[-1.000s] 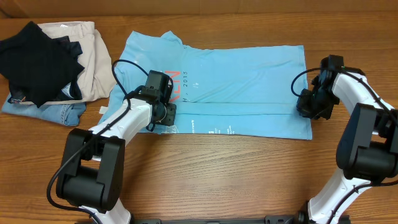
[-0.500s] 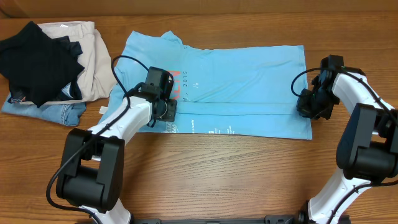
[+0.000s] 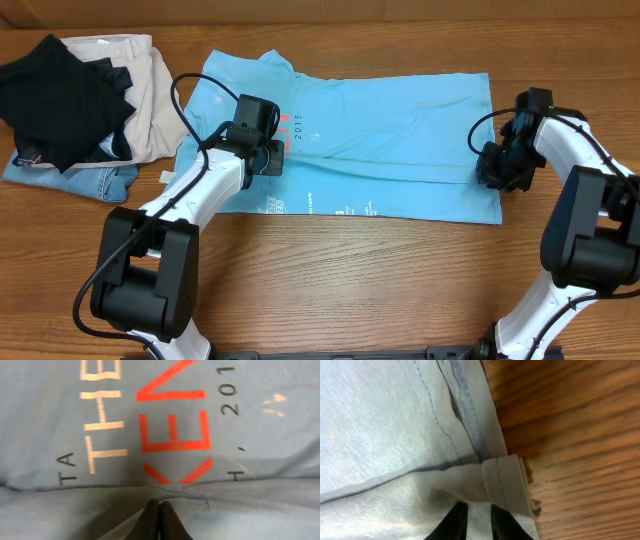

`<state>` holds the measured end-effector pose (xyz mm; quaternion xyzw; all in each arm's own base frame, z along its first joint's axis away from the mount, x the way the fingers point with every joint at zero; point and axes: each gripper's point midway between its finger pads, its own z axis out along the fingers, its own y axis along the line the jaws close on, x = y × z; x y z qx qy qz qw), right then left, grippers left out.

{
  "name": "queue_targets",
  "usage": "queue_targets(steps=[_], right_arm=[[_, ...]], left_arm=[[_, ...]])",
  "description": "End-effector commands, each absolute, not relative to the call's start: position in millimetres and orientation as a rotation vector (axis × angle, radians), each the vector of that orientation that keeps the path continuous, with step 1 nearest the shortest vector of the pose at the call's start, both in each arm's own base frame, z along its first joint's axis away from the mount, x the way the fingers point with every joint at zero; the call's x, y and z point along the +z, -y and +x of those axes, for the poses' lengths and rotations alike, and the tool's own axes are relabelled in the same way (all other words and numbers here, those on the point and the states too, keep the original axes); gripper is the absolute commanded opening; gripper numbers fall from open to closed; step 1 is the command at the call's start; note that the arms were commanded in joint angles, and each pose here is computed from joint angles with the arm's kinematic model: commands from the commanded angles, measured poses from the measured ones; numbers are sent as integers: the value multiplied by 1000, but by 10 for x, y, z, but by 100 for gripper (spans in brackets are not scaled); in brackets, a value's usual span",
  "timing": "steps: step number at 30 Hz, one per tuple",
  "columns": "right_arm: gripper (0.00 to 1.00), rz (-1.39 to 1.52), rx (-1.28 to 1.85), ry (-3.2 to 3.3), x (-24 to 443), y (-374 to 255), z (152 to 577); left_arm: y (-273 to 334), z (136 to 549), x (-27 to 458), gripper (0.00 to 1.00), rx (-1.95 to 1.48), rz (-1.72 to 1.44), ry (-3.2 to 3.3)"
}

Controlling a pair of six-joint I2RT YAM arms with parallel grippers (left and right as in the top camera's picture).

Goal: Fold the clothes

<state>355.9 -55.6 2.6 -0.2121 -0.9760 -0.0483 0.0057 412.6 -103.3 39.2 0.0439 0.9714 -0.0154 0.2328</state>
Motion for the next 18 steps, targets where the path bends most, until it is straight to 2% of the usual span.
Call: queue_targets(steps=[1,7,10,18], right_arm=[[21,-655,-186,3095,46,539,3743],[22,-662,-221,3171,140,553,3967],[22,-664,-223,3195,147,564,4025],[22,-665,-222,3198,148,569,4033]], left_arm=[[975,4251,451,4,8,14,-2626],[988,4289,469,10,-16,-45,-2609],[990,4298,474,17,-18,-45,-2604],[962,4205,422,19,1,-41,-2647]])
